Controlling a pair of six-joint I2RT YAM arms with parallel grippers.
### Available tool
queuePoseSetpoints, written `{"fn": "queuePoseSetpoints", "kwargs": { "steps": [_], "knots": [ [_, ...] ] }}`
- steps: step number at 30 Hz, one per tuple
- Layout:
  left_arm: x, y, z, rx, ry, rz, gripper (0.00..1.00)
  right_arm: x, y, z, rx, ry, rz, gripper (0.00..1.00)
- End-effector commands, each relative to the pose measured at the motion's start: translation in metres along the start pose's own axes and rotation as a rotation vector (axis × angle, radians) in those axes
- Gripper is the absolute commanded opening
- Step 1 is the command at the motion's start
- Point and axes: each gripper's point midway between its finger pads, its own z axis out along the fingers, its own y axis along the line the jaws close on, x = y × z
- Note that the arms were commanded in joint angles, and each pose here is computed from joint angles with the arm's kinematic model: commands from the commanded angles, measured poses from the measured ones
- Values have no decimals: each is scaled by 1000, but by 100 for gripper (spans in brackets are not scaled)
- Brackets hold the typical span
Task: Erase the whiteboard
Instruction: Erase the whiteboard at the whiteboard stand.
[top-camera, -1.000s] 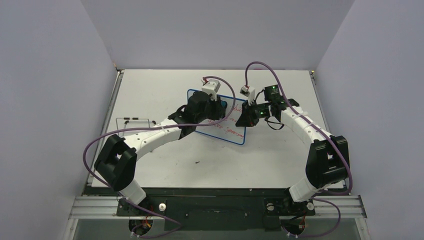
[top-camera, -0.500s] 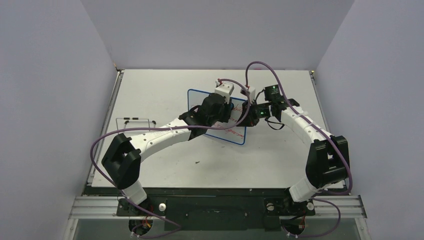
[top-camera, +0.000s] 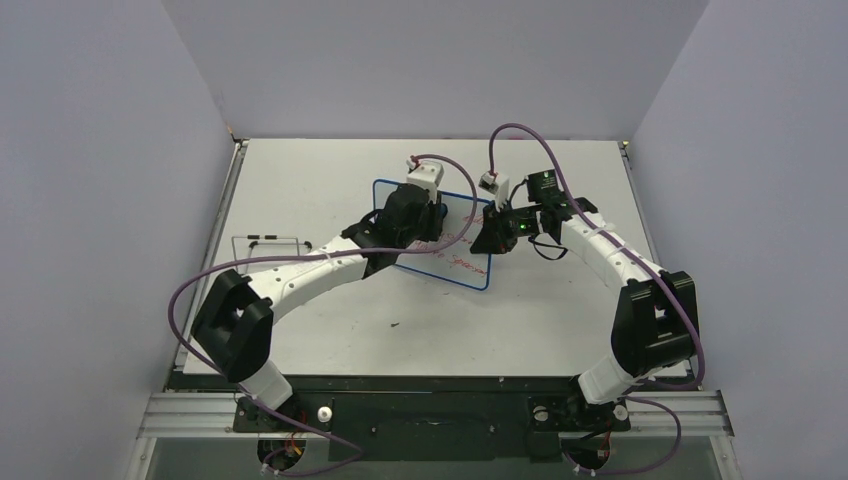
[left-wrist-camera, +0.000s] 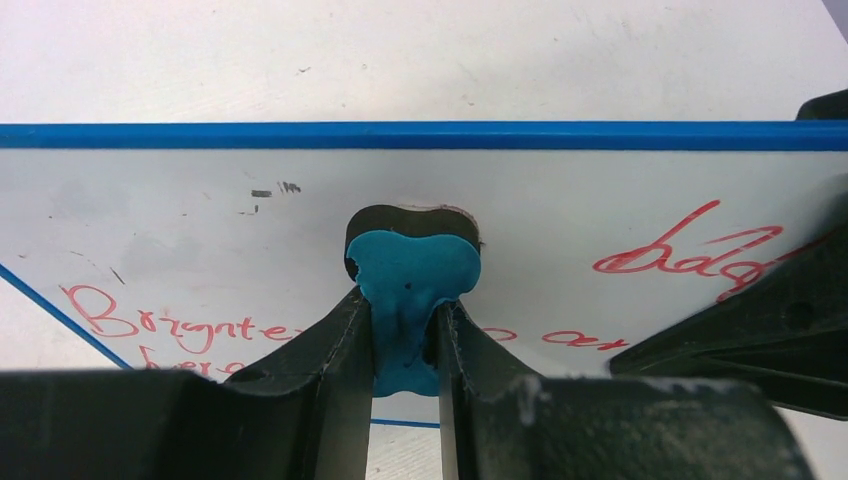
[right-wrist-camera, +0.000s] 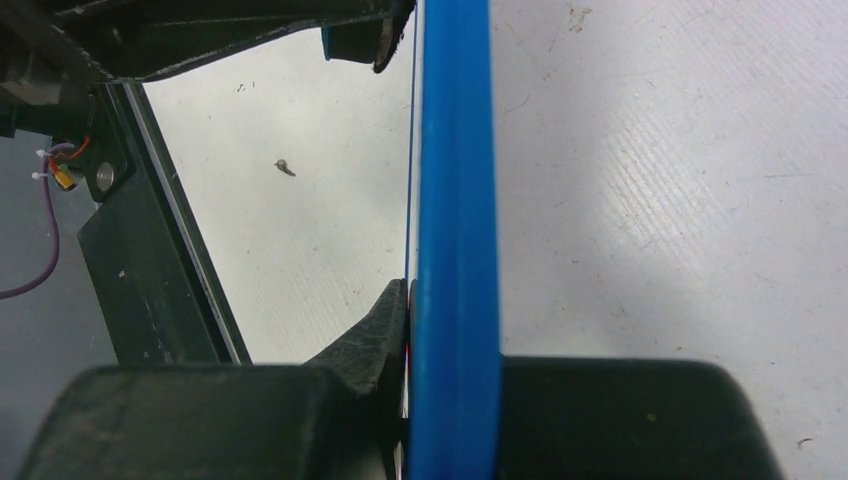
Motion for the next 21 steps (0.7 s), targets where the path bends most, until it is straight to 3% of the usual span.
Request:
{"fn": "queuePoseSetpoints", "kwargs": {
  "steps": [1, 10, 17, 21],
  "knots": [
    [-4, 14, -3, -13, -67, -35, 0, -2, 38, 0, -132, -7, -80, 0],
    [-17, 82, -6, -21, -152, -239, 0, -3, 40, -1, -138, -12, -84, 0],
    [-10, 146, 5, -81, -161, -282, 0, -4, 41, -2, -139, -15, -86, 0],
    [-16, 149, 6, -69, -175, -260, 0, -3, 40, -2, -138, -13, -83, 0]
  ]
}}
